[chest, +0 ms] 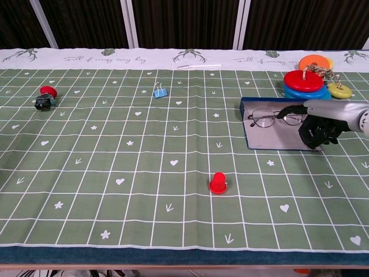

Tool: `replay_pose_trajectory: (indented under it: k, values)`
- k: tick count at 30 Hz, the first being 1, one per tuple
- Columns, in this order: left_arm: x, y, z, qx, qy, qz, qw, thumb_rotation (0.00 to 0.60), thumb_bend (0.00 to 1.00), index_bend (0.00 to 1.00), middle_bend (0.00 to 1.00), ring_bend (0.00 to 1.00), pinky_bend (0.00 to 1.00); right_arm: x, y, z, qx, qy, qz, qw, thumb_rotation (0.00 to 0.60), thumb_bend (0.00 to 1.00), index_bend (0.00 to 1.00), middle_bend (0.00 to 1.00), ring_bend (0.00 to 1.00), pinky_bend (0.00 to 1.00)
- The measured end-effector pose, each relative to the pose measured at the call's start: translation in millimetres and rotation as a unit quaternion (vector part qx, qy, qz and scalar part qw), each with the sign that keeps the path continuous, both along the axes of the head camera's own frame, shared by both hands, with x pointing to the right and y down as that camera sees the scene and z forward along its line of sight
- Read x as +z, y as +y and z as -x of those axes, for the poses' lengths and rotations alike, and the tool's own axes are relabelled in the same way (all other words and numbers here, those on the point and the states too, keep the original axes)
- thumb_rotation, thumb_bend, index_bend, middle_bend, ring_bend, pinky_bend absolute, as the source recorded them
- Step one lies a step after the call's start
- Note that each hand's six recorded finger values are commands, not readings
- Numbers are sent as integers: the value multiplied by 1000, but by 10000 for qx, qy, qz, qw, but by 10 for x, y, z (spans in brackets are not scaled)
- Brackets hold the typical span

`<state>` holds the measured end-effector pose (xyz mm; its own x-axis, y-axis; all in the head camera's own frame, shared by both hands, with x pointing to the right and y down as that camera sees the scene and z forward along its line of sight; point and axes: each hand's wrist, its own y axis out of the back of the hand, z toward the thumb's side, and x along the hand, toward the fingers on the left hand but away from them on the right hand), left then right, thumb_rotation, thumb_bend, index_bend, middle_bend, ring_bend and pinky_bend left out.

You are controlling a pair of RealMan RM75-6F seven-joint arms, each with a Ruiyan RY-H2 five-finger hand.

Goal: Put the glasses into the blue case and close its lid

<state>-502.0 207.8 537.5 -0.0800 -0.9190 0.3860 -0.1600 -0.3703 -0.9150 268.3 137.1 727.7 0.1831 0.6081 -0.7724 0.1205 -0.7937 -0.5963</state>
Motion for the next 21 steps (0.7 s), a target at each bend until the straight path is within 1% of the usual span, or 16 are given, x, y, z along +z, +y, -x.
replay_pose_trajectory:
  k: [21]
  values:
    - [7,2,2,-23,-3,32,10000,600,226,100,0,0,0,85,-101,15,83,61,-7,9999,600,860,119,693,746,733]
